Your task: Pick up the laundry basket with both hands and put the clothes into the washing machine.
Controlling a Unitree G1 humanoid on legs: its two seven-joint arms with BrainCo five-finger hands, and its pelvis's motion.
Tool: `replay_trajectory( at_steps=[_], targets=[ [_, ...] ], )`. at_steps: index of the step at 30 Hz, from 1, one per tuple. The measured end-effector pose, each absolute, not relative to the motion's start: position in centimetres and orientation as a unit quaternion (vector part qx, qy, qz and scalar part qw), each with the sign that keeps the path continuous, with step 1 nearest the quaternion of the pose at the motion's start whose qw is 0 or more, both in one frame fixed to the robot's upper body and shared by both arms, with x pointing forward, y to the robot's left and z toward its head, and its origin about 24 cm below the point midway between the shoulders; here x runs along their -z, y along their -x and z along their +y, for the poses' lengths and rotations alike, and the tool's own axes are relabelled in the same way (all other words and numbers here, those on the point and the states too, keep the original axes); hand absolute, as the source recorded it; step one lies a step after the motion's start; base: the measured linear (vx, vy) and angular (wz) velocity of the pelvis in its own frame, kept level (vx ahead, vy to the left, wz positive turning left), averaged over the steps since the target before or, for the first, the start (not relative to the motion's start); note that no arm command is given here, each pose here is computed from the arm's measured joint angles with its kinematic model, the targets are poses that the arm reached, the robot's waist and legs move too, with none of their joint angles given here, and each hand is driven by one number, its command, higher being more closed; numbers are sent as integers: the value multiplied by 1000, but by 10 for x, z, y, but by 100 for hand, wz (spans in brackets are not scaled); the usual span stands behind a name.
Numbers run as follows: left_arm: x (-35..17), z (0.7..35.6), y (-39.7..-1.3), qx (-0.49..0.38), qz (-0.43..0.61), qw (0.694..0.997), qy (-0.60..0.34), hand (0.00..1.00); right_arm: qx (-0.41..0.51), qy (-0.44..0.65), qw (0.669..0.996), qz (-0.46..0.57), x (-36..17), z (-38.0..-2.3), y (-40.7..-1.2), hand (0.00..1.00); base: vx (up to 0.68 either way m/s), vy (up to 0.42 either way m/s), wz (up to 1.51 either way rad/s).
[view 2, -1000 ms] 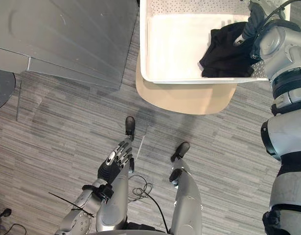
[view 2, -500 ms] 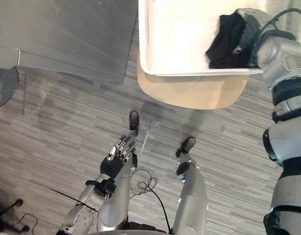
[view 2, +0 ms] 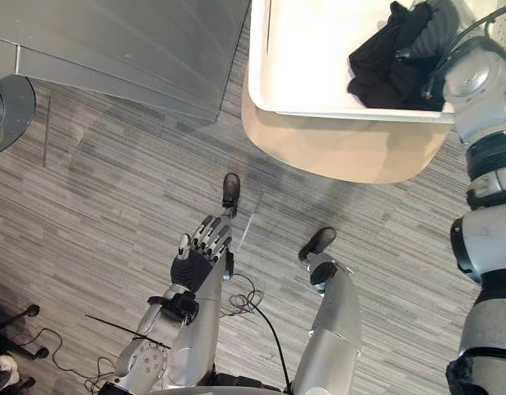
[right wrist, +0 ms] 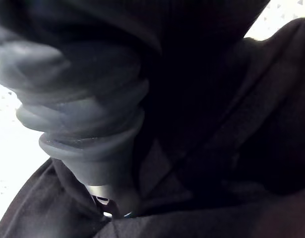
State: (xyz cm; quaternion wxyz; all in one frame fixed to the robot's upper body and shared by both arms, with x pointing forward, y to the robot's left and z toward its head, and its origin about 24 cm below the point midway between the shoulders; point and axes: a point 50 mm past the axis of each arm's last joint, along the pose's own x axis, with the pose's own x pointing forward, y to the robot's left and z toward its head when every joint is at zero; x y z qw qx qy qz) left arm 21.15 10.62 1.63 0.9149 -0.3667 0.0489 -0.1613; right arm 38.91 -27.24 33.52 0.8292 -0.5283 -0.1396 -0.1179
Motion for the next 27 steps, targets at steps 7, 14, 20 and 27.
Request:
replay_trajectory(
  at_steps=[7, 14, 20, 27],
  targets=[
    [-11, 107, -210, 140, 60, 914, 376, 0, 124, 474, 864, -117, -293, -258, -403, 100, 28, -78, 4],
    [-26, 121, -218, 122, 19, 983, 139, 0, 208, 340, 880, -258, -303, -259, -372, 100, -15, -36, 2],
    [-55, 134, -222, 101, -50, 993, 24, 0, 238, 301, 857, -344, -301, -257, -333, 100, 15, -40, 3],
    [-100, 142, -220, 66, -157, 985, -31, 0, 231, 273, 861, -362, -270, -249, -305, 100, 84, -3, -16]
  ],
)
